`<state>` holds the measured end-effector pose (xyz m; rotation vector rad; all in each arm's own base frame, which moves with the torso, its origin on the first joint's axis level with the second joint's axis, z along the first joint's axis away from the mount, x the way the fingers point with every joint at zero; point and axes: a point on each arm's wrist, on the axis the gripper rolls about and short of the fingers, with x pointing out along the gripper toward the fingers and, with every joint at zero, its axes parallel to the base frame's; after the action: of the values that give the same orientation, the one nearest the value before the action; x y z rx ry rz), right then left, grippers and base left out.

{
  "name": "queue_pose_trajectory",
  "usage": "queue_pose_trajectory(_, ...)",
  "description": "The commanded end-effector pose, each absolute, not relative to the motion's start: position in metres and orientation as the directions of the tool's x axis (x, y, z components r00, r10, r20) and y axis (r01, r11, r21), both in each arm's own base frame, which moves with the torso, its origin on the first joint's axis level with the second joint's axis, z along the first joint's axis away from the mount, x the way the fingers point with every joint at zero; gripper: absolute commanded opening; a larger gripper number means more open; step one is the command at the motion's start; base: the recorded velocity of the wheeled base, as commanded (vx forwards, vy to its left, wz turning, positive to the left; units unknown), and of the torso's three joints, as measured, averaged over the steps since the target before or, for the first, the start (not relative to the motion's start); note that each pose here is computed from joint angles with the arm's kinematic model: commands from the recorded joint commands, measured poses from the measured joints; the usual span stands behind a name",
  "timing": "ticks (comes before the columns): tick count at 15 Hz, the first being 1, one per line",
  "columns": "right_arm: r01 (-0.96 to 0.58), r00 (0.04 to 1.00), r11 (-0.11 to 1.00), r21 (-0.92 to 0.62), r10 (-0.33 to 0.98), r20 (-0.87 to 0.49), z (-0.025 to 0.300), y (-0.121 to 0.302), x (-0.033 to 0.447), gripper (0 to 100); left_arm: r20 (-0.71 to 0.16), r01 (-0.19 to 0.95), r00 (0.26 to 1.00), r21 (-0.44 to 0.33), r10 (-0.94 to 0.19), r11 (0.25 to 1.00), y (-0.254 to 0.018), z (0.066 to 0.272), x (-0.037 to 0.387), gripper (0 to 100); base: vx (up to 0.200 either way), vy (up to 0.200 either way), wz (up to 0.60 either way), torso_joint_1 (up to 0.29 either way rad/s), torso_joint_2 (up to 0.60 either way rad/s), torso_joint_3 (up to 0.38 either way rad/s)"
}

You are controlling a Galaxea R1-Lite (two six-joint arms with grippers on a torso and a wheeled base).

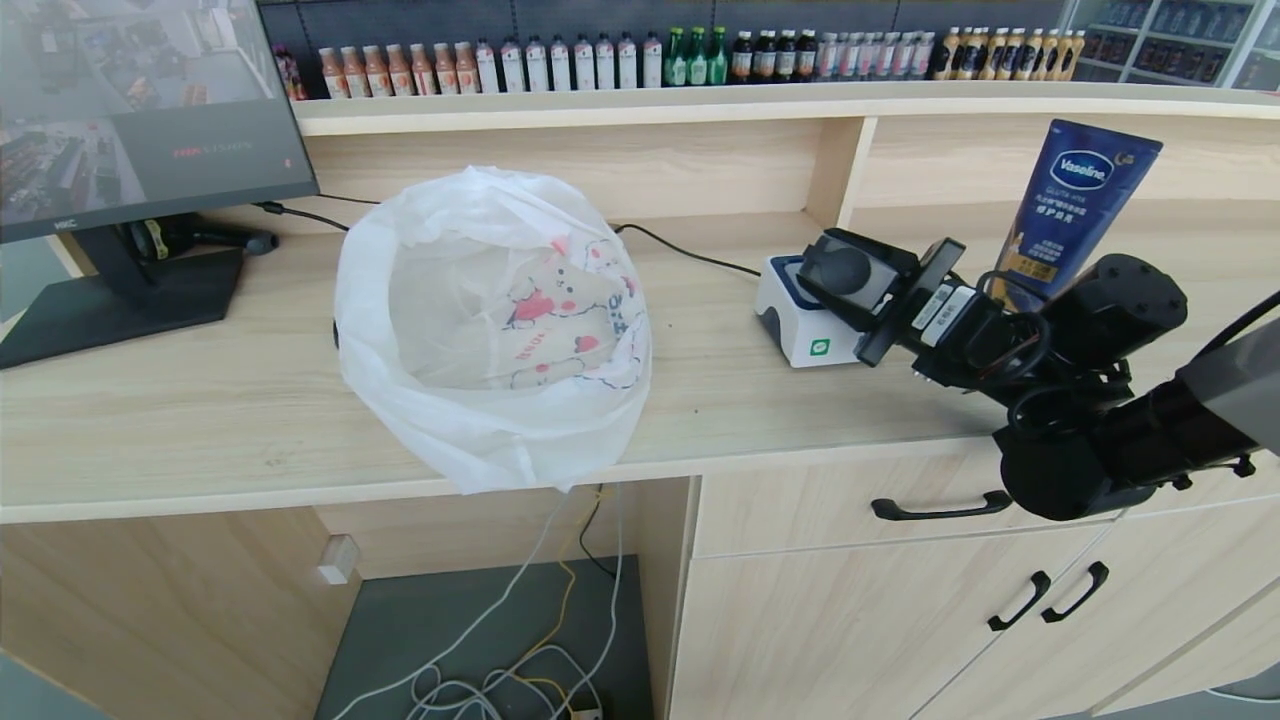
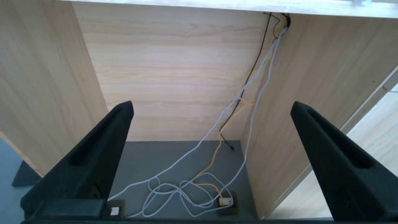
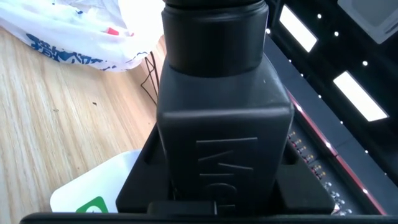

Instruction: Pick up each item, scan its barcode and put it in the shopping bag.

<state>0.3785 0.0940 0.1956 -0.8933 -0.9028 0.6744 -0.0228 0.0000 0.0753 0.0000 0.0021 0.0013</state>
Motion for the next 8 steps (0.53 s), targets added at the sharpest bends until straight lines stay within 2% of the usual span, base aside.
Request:
queue_pose_trajectory(1, -0.135, 0.469, 0.473, -0.871, 0.804, 0.365, 0.1933, 0.0945, 0.3799, 0, -0.002, -0.002, 1.000, 0.000, 0.002, 1.000, 0.0000, 0.0753, -0.0228, 100, 0.000, 0.000, 0.00, 0.000, 0.00, 0.000)
queue_pose_trajectory(8, -0.145, 0.458, 0.475, -0.868, 0.810, 0.367, 0.1927, 0.1011, 0.3794, 0, -0.002, -0.002, 1.000, 0.000, 0.002, 1.000, 0.0000, 0.0753, -0.0228, 100, 0.000, 0.000, 0.00, 0.000, 0.00, 0.000)
